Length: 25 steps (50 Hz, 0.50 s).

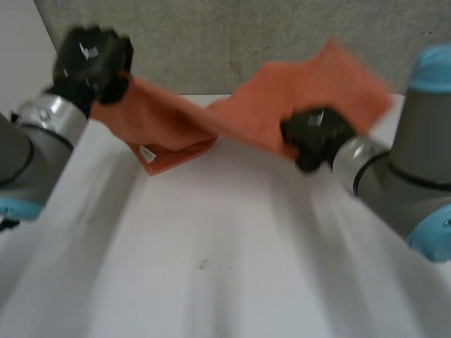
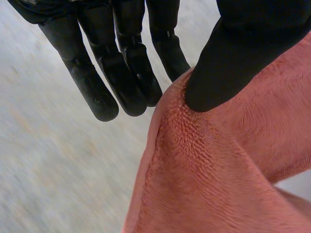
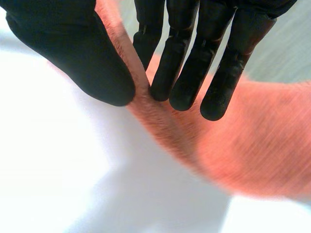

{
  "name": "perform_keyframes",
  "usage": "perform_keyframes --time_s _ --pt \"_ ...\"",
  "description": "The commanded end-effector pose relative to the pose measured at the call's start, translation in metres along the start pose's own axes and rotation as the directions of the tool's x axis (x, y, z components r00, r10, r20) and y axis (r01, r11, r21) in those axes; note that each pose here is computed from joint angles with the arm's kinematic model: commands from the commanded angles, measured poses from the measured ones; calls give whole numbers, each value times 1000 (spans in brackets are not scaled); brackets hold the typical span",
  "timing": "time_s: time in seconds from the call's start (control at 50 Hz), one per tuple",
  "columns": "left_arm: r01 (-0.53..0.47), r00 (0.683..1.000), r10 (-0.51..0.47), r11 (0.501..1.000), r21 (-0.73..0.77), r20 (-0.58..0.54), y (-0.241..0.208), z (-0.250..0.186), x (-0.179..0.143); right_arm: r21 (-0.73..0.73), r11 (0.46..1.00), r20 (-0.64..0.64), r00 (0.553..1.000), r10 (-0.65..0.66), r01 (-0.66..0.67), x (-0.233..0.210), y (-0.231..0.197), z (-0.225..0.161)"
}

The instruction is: Fold the laundry

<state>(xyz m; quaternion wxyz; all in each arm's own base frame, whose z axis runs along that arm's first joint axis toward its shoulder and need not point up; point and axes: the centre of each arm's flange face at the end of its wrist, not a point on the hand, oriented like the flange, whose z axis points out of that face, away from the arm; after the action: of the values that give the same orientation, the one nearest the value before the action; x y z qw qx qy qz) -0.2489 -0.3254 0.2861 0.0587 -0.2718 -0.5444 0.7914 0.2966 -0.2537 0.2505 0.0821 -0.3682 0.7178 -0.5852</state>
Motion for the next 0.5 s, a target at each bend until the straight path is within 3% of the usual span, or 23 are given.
perform_keyframes --time_s 0.02,0.2,0.36,0.5 --pt "50 995 -67 978 -203 -79 53 -43 33 -177 984 76 997 21 -8 -22 54 13" --pt "1 991 -38 960 -278 -129 68 -66 49 -188 973 35 990 140 -131 -19 71 17" --pt "-26 996 1 956 -291 -86 74 -63 30 -144 972 -22 982 186 -187 3 66 1" --pt "-22 999 6 950 -311 -53 80 -62 18 -159 963 15 975 221 -216 22 82 3"
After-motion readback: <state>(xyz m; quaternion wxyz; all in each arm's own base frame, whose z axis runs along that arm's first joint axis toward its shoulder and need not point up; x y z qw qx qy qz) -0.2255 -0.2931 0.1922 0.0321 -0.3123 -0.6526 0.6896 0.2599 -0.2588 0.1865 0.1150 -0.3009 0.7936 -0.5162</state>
